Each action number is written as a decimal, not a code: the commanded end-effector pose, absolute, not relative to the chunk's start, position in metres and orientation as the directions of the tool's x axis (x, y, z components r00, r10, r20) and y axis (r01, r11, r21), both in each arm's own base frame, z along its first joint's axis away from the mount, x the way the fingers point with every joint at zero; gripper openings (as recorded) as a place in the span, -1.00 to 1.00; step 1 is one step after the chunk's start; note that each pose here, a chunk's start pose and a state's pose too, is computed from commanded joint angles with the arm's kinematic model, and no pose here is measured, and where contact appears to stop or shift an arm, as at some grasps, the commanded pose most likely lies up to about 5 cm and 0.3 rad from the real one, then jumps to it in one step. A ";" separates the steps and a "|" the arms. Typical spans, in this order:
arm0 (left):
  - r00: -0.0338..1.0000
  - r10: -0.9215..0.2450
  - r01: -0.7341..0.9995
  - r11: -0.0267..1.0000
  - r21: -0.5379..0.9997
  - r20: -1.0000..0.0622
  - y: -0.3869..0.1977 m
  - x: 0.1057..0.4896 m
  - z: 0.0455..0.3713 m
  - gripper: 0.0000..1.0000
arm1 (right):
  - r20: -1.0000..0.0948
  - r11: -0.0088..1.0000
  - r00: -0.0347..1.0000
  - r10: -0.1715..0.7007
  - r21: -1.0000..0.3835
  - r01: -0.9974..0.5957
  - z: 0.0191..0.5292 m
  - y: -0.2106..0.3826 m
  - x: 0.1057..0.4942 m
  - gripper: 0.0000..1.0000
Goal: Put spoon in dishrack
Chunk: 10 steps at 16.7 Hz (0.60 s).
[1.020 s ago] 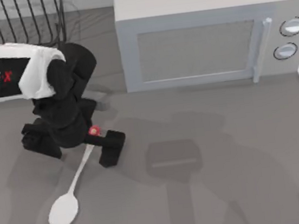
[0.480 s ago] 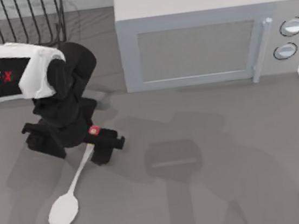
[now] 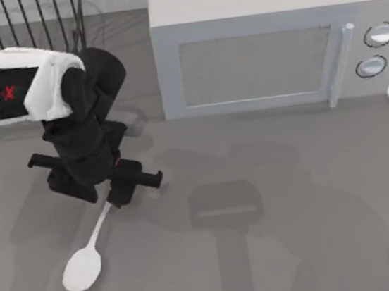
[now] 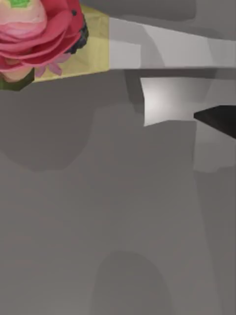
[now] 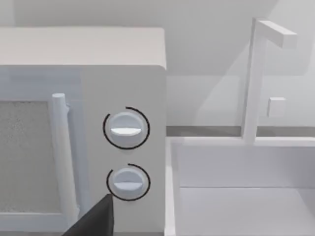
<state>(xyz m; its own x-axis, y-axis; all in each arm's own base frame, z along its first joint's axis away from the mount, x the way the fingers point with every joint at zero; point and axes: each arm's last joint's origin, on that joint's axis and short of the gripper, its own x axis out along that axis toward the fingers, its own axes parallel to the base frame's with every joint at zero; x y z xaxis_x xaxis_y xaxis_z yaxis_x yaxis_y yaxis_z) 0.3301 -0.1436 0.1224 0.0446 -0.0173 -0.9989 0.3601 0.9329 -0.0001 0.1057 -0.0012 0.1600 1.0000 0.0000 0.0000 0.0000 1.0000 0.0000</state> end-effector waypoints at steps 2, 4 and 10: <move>0.049 -0.019 0.359 0.933 0.000 -0.999 -0.147 0.338 0.142 -1.00 | 0.000 1.000 1.000 0.000 0.000 0.000 0.160 -0.001 0.106 1.00; 0.044 -0.017 0.357 0.934 0.000 -0.999 -0.150 0.344 0.170 -1.00 | 0.000 1.000 1.000 0.000 0.000 0.000 0.160 -0.001 0.106 1.00; 0.011 -0.002 0.358 0.934 0.002 -1.000 -0.147 0.337 0.272 -1.00 | 0.000 1.000 1.000 0.000 0.000 0.000 0.160 -0.001 0.106 1.00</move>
